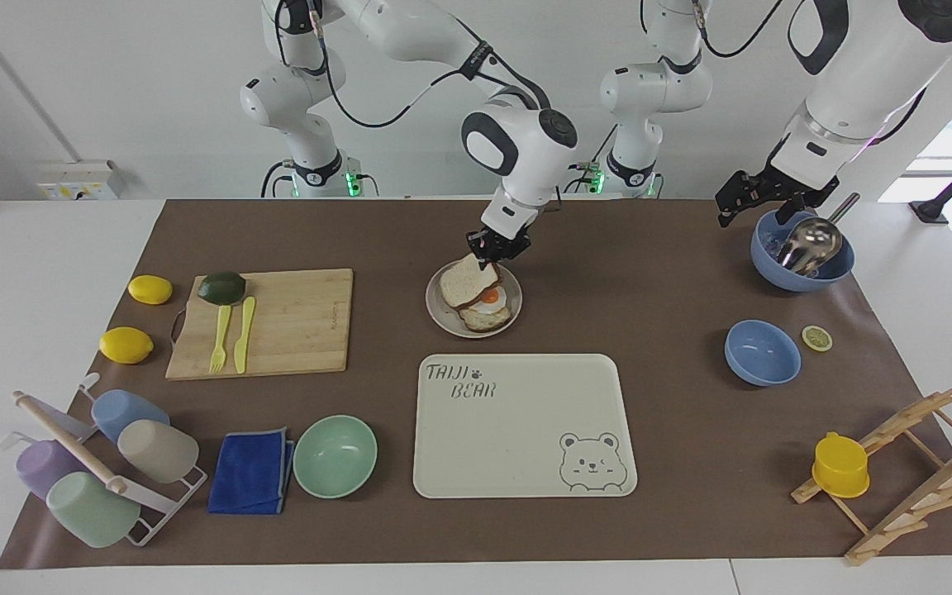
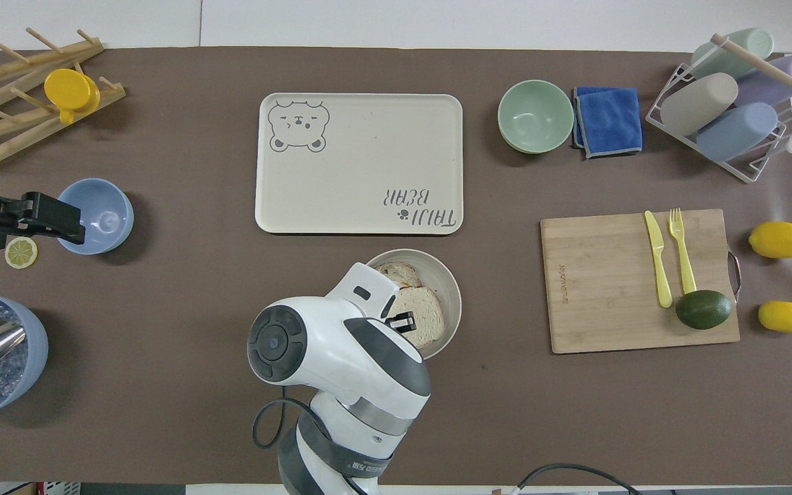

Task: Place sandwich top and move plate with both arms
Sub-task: 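Carry the bread slice over the plate with the right gripper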

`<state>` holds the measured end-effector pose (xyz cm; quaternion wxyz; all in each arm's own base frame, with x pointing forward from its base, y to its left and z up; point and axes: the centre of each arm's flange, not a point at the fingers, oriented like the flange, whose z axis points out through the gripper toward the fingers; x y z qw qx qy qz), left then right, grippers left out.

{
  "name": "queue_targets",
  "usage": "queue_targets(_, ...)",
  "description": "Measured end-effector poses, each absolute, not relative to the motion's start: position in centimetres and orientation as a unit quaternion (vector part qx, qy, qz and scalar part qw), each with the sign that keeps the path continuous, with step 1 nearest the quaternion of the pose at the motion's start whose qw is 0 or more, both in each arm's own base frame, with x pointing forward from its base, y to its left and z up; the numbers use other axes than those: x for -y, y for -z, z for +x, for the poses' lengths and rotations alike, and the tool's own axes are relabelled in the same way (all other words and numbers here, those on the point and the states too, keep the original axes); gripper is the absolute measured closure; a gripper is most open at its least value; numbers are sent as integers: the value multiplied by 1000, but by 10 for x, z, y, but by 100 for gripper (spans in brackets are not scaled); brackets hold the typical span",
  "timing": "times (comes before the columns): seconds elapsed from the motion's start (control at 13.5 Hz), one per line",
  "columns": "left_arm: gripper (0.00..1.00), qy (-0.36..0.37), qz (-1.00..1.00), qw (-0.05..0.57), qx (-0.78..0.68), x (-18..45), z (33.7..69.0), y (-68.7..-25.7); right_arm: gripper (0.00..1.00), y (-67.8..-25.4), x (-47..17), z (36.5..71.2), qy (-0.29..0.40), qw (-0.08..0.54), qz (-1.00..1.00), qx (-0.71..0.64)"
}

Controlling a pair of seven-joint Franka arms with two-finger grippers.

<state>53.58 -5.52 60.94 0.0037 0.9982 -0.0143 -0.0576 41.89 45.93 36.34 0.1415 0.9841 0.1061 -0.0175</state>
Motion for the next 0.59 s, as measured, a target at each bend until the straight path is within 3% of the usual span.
queue_targets(0.59,0,58,998,4,14,55,536,-609,85,-353,-456,441,-20,86,992,-92)
